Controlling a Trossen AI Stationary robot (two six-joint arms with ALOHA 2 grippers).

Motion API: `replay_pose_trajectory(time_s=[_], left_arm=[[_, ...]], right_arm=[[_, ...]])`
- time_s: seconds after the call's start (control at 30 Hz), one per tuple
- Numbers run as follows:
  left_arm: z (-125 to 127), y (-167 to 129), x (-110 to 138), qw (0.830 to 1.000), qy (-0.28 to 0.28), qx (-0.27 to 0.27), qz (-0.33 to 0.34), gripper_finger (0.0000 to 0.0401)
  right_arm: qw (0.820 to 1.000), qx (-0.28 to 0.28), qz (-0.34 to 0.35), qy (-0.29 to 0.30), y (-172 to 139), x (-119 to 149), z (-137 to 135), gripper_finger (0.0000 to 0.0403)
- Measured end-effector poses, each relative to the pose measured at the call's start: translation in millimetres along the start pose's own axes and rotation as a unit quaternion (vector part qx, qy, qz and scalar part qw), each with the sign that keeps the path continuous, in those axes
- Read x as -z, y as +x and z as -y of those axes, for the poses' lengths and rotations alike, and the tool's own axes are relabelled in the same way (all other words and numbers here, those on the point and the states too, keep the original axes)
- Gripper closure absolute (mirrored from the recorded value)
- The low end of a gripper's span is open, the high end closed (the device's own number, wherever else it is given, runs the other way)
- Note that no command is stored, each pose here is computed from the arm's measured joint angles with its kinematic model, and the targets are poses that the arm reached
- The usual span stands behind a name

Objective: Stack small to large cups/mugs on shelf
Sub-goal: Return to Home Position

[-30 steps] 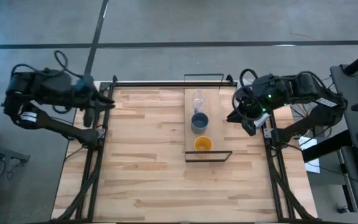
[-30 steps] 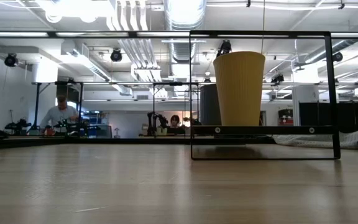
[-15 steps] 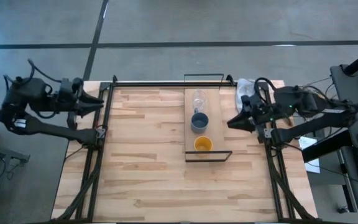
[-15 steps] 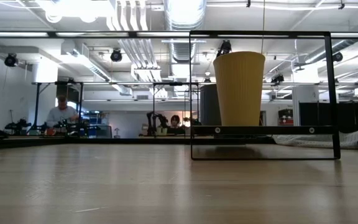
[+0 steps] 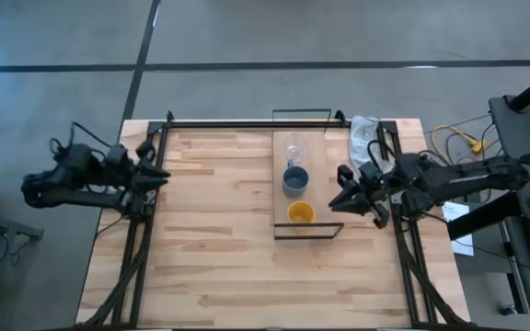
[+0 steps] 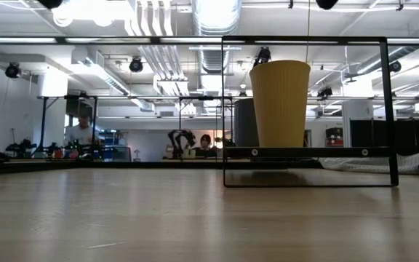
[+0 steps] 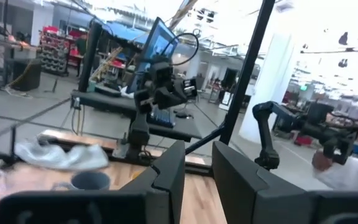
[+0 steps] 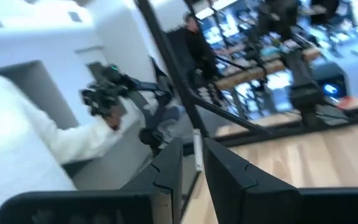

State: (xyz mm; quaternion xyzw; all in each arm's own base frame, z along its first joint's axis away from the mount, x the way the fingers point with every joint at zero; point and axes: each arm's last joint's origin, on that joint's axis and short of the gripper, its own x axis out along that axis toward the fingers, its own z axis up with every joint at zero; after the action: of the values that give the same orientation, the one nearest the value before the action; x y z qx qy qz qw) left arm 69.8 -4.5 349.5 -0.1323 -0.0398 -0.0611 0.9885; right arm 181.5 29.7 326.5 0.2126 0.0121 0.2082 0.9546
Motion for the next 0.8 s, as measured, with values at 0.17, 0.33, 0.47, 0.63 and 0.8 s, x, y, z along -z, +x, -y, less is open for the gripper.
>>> replay_pose_trajectory(time_s=[0.17,0.33,0.47,0.63,0.8], left_arm=[[-10,2,35,1.0,-0.018,0.006,0.019,0.0333],[-13,-9,51,0.999,-0.027,0.008,0.037,0.0333],[-13,-23,52,0.998,-0.029,0.013,0.053,0.0333],[-14,-30,57,0.998,-0.03,-0.001,0.046,0.0333],[-16,-23,60,0.999,-0.03,-0.008,0.027,0.0333]], right_arm=[[0.998,-0.046,0.037,-0.001,-6,33,12,0.0344],[0.998,-0.05,0.043,0.023,-21,61,20,0.0344],[0.996,-0.059,0.058,0.03,-34,73,22,0.0344],[0.994,-0.068,0.084,0.015,-50,83,21,0.0344],[0.991,-0.082,0.11,0.003,-62,87,19,0.0344]])
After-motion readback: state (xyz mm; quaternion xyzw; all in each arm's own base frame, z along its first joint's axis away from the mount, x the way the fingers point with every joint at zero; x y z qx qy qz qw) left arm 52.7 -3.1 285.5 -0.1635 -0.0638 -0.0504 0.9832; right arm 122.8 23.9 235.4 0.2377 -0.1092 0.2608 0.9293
